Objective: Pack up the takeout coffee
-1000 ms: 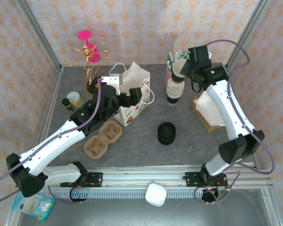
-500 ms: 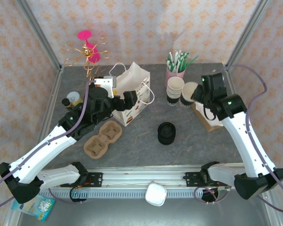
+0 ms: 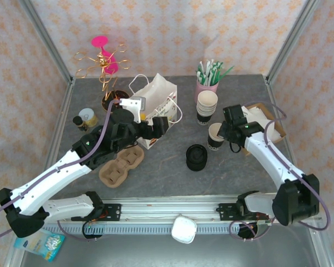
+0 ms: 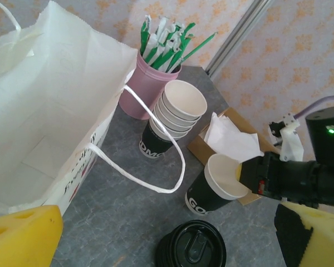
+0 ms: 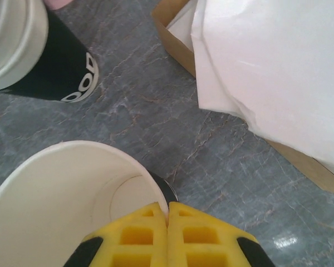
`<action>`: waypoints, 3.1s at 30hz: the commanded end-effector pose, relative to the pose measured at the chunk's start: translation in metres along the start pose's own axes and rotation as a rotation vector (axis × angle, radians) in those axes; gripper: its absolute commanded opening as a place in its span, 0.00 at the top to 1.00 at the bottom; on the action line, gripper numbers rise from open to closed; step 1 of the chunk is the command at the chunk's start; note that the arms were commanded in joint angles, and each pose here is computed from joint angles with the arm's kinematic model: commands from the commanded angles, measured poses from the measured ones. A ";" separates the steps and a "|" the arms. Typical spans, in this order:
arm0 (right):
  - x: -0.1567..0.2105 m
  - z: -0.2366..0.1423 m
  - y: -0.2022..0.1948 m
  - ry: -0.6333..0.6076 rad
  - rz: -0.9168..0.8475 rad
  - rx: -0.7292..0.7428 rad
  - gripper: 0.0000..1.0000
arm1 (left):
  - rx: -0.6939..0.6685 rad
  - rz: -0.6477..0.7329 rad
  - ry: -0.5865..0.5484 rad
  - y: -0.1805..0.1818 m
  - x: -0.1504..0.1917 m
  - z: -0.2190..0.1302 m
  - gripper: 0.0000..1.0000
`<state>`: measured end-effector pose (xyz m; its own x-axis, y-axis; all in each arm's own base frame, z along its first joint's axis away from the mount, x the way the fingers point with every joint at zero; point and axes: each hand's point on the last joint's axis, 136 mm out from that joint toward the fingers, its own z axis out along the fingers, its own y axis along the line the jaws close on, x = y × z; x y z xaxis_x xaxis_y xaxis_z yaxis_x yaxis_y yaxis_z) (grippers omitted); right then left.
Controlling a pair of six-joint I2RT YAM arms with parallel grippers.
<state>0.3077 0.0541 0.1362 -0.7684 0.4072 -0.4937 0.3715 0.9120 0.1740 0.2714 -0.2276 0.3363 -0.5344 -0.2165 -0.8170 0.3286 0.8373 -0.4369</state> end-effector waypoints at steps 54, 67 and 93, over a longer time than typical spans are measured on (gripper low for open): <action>0.046 -0.050 0.005 0.044 0.076 -0.313 0.15 | -0.137 0.318 0.403 -0.039 0.165 0.120 0.16; 0.050 -0.043 0.005 0.057 0.079 -0.317 0.10 | -0.201 0.357 0.537 -0.017 0.189 0.160 0.43; 0.049 -0.039 0.003 0.060 0.079 -0.304 0.07 | -0.205 0.409 0.618 -0.010 0.210 0.165 0.75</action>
<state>0.2499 0.0818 0.1505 -0.7807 0.4645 -0.4180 0.2526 0.8464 0.4687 0.2834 -0.3665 0.1016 -0.7615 0.3853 -0.5212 0.4679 0.8833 -0.0307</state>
